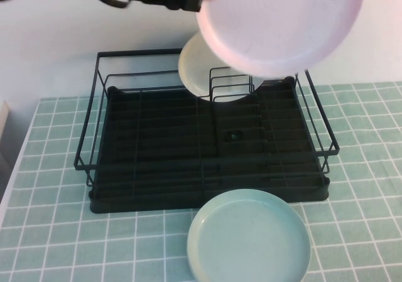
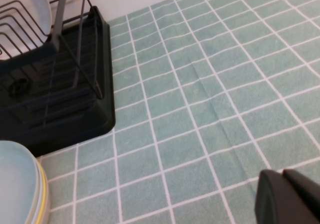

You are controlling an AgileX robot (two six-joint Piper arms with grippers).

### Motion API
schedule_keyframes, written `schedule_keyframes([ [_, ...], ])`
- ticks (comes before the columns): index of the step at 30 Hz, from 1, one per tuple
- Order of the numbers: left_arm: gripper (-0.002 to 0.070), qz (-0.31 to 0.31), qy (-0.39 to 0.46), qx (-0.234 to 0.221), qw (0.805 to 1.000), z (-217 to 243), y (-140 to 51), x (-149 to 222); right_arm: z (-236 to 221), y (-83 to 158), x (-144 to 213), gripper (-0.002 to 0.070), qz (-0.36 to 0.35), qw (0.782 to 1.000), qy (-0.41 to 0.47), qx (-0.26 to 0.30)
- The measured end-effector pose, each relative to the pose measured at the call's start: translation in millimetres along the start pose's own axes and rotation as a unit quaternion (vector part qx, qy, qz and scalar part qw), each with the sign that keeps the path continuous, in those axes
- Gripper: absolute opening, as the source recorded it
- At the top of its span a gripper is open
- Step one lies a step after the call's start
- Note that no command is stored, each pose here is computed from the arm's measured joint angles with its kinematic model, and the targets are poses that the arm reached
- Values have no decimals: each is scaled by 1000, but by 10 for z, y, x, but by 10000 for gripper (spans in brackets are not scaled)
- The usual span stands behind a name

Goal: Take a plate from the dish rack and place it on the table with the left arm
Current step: Place the plate from the table

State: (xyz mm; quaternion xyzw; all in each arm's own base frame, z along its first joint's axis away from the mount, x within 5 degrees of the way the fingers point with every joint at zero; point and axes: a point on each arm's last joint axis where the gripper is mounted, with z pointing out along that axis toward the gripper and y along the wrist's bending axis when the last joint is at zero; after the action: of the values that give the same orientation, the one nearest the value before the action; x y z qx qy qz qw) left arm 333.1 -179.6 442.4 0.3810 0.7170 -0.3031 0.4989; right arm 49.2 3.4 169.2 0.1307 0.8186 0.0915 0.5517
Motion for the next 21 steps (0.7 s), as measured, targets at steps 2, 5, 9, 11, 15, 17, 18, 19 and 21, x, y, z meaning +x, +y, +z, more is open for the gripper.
schedule_keyframes([
  [2, 58, -33, 26, 32, 999, -156, -106, -12, 0, 0, 0, -1, 0, 1000, 0, 0],
  [5, 58, -71, 71, 75, 992, -341, -242, 4, 0, 0, 0, -1, 0, 1000, 0, 0],
  [9, 58, -109, 117, 110, 981, -456, -374, 55, 0, 0, 0, -1, 0, 1000, 0, 0],
  [11, 58, -124, 132, 122, 976, -452, -488, 133, 0, 0, 0, -1, 0, 1000, 0, 0],
  [15, 58, -161, 175, 144, 961, -440, -800, 479, 0, 0, 0, -1, 0, 1000, 0, 0],
  [17, 58, -201, 179, 138, 953, -413, -872, 713, 0, 0, 0, -1, 0, 1000, 0, 0],
  [18, 57, -230, 178, 137, 947, -387, -901, 859, 0, 0, 0, -1, 0, 1000, 0, 0],
  [19, 57, -261, 173, 131, 940, -361, -913, 1003, 0, 0, 0, -1, 0, 1000, 0, 0],
  [21, 57, -324, 168, 110, 924, -277, -897, 1315, 0, 0, 0, -1, 0, 1000, 0, 0],
])
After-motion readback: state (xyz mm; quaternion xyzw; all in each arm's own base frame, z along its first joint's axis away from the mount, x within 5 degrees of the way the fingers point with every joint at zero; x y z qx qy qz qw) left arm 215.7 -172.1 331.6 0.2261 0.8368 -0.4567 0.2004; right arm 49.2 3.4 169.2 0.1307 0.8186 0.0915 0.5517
